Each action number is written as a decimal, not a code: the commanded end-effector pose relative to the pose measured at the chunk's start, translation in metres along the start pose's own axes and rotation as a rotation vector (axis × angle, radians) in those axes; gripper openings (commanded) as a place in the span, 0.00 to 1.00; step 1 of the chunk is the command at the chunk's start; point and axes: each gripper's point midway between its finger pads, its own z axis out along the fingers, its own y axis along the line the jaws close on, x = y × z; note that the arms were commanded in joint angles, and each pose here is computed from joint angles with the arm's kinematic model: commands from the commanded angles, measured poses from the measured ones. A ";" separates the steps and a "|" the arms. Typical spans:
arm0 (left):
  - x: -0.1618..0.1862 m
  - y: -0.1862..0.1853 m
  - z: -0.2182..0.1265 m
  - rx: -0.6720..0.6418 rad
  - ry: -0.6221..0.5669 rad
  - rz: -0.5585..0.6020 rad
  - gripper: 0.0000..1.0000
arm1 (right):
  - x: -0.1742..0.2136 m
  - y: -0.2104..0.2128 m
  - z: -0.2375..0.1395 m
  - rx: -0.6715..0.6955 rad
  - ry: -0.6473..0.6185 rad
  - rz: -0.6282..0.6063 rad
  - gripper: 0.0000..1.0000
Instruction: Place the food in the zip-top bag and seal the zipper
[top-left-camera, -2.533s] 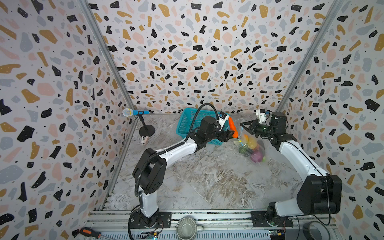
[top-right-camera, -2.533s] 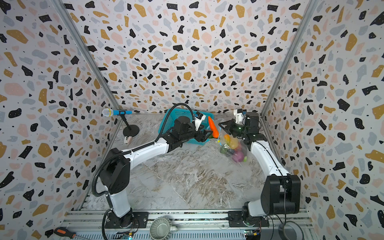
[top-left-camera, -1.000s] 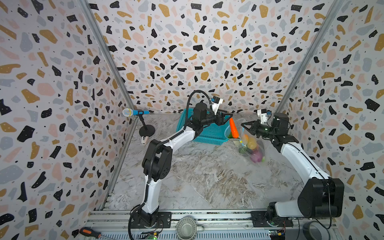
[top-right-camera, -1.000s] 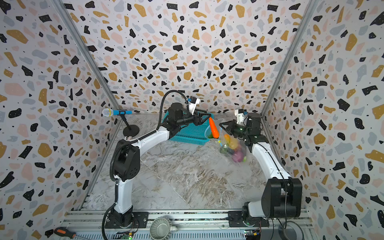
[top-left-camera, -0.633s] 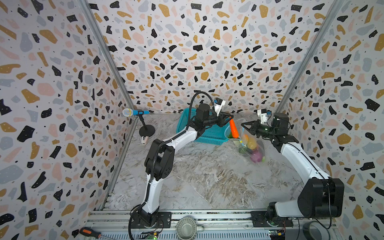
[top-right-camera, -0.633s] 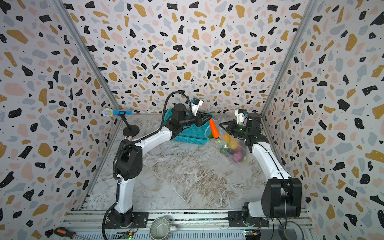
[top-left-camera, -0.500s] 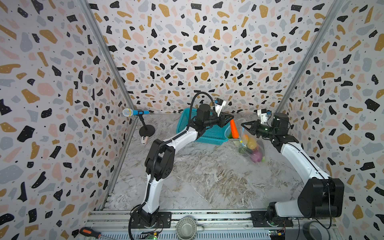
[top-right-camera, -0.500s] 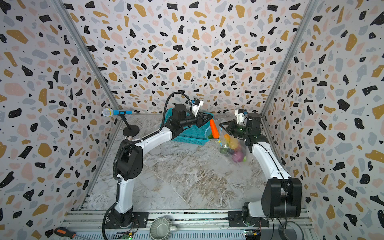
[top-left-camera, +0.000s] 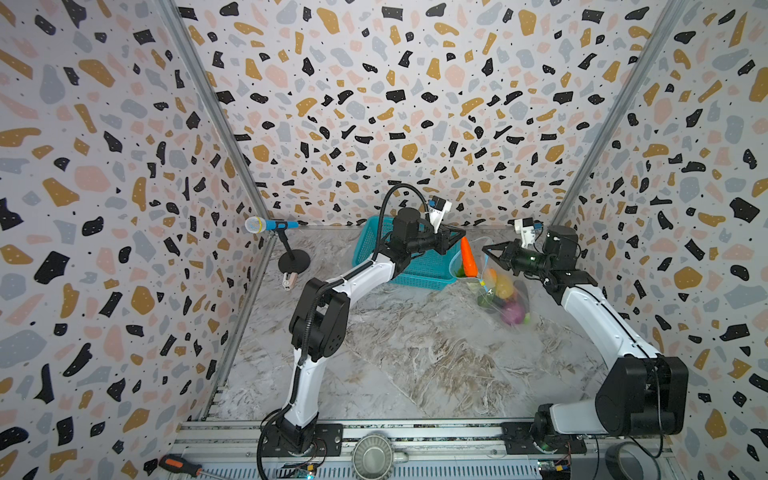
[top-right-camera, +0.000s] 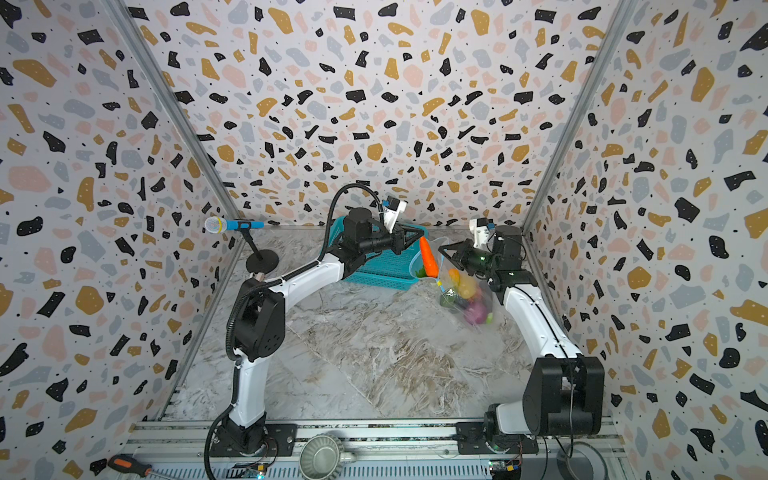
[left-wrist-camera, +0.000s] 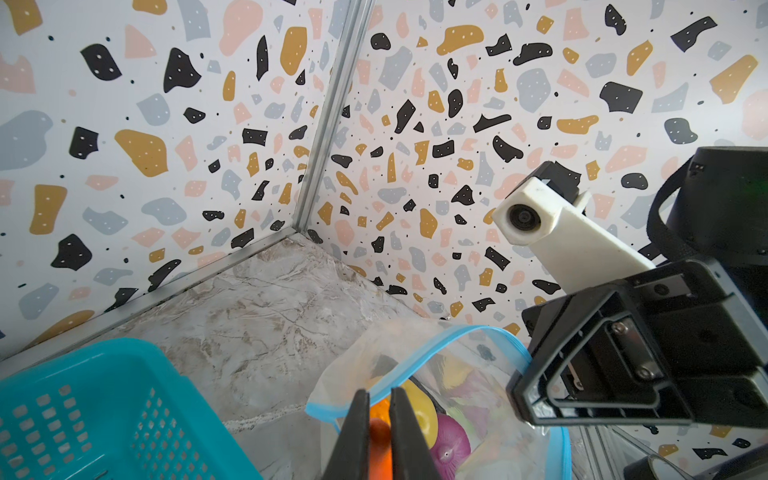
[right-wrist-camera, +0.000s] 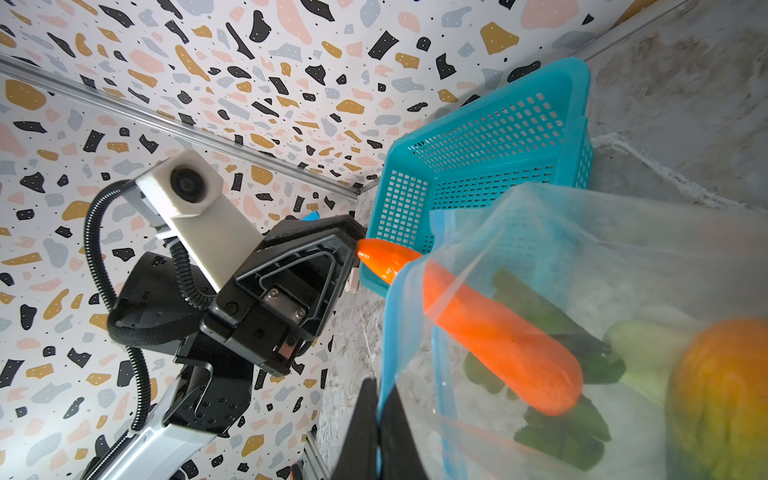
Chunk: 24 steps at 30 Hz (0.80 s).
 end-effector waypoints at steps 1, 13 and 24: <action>-0.014 -0.015 -0.008 0.020 -0.033 0.035 0.13 | -0.009 0.025 -0.012 -0.043 -0.039 -0.072 0.01; -0.010 -0.030 -0.009 0.042 -0.039 0.027 0.12 | -0.012 0.024 -0.012 -0.041 -0.046 -0.071 0.01; 0.003 -0.055 0.007 0.090 -0.018 0.021 0.12 | -0.011 0.024 -0.012 -0.040 -0.045 -0.069 0.01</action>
